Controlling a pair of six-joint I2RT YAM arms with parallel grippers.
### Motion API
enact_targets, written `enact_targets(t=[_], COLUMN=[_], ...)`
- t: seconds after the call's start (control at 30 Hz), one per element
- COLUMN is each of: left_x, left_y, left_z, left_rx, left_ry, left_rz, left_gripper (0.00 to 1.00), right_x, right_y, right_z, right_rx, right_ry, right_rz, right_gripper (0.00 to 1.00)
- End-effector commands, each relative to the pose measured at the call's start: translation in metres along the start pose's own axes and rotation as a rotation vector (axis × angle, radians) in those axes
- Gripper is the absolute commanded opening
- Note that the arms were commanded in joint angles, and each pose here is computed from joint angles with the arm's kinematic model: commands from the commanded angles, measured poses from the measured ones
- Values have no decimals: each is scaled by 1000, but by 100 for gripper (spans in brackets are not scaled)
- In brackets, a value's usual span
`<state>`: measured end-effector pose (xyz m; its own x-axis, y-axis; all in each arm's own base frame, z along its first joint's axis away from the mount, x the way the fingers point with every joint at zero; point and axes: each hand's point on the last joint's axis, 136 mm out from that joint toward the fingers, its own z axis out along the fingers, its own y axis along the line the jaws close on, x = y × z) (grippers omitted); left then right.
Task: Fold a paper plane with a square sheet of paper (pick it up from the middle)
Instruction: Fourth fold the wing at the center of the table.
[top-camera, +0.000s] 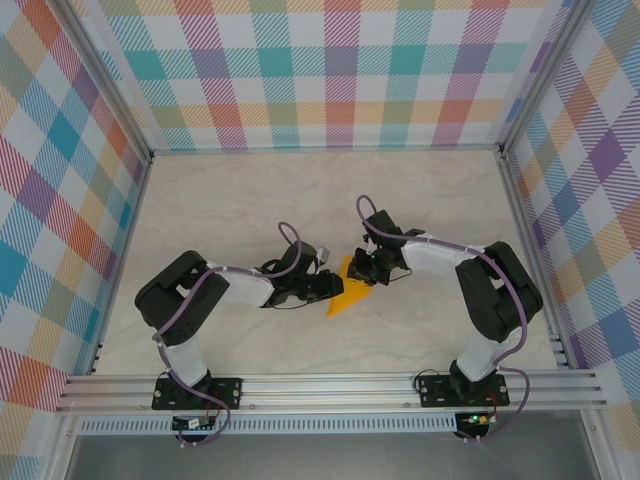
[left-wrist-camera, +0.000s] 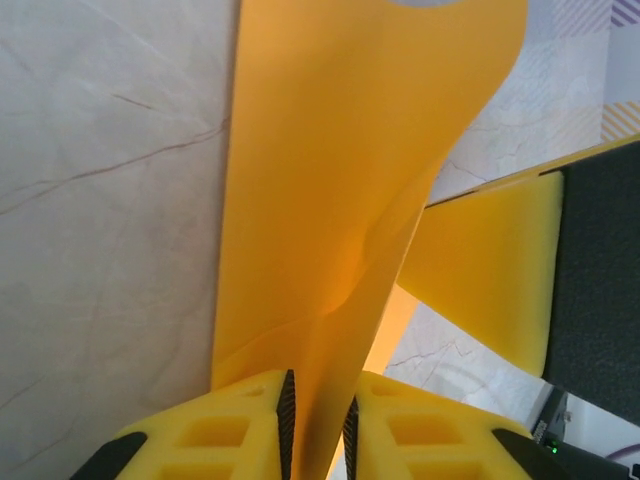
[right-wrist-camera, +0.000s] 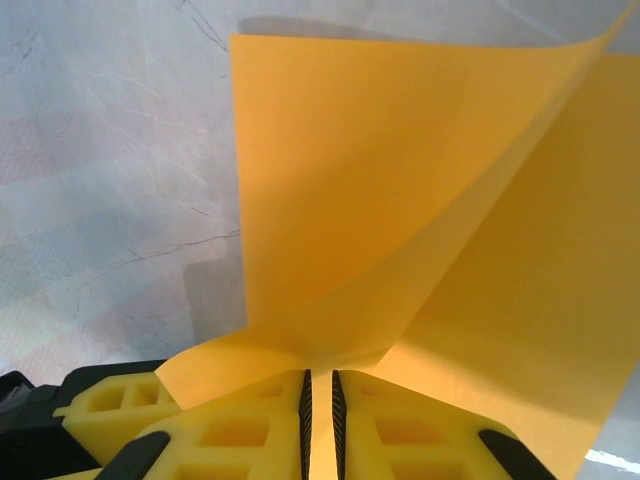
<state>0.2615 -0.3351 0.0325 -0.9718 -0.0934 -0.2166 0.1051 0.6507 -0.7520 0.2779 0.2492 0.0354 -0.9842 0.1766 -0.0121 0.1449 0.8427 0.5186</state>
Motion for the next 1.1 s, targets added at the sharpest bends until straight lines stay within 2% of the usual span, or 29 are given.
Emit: enact_targets(t=[0.0, 0.17, 0.4, 0.6, 1.07], left_x=[-9, -7, -4, -2, 2], left_y=[-17, -22, -19, -16, -8], left_z=[1, 5, 9, 11, 17], left_rx=[79, 111, 108, 102, 57], left_ry=[5, 31, 49, 64, 105], left_rz=[21, 18, 11, 11, -4], left_gripper=[19, 12, 8, 8, 7], right_x=[-1, -2, -1, -4, -5], right_y=[2, 4, 9, 11, -6], right_z=[-8, -9, -15, -19, 0], right_rx=[-3, -10, -44, -72, -50], right_ry=[-8, -11, -26, -54, -29], right_rz=[3, -8, -34, -40, 14], right_gripper=[16, 16, 18, 19, 17])
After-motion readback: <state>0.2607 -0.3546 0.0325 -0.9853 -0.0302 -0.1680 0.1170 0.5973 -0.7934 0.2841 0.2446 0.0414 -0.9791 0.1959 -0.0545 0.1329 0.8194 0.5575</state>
